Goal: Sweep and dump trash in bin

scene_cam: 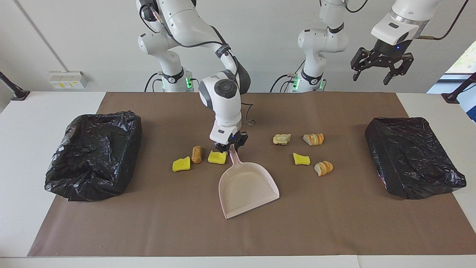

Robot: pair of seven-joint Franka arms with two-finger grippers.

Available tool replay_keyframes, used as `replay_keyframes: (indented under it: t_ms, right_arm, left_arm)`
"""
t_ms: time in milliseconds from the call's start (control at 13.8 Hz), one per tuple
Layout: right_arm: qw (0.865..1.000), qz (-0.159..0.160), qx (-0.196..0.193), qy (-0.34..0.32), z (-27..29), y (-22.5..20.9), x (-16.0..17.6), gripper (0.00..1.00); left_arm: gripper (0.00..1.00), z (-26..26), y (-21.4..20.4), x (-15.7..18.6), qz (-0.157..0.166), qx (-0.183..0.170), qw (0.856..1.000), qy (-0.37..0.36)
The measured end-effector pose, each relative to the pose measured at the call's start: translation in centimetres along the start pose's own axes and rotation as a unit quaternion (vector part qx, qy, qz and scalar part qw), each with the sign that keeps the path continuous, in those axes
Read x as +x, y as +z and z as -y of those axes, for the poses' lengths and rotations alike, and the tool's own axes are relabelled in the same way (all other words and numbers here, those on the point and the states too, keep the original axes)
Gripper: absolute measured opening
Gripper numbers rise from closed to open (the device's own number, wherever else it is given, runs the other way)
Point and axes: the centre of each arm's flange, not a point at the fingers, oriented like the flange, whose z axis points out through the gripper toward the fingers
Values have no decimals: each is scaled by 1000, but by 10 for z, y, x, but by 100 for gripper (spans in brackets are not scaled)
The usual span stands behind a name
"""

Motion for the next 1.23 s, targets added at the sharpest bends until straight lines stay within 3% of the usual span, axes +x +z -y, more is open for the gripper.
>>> replay_keyframes:
  t_ms: [217,434,651,868,940,1230]
  right_arm:
    - [994,-1,-1,-110,-26,-13,5,33]
    - [973,7,-1,-231,-53,-27,4,33]
    - [922,8,0,-387,-65,-27,4,33]
    - [875,14,3,-483,-85,-23,1,33]
    - [864,18,5,-503,-98,-21,0,33]
    - [848,39,9,-529,-93,-13,-7,33]
  left_arm:
    - [100,-11,2,-1,2,0,1000,11]
    - [100,-29,12,0,9,-2,1000,23]
    - [100,-77,36,4,9,-6,1000,20]
    - [100,-146,77,-7,19,-14,999,25]
    - [100,-172,95,-14,21,-15,999,27]
    - [100,-254,152,-56,21,-14,999,25]
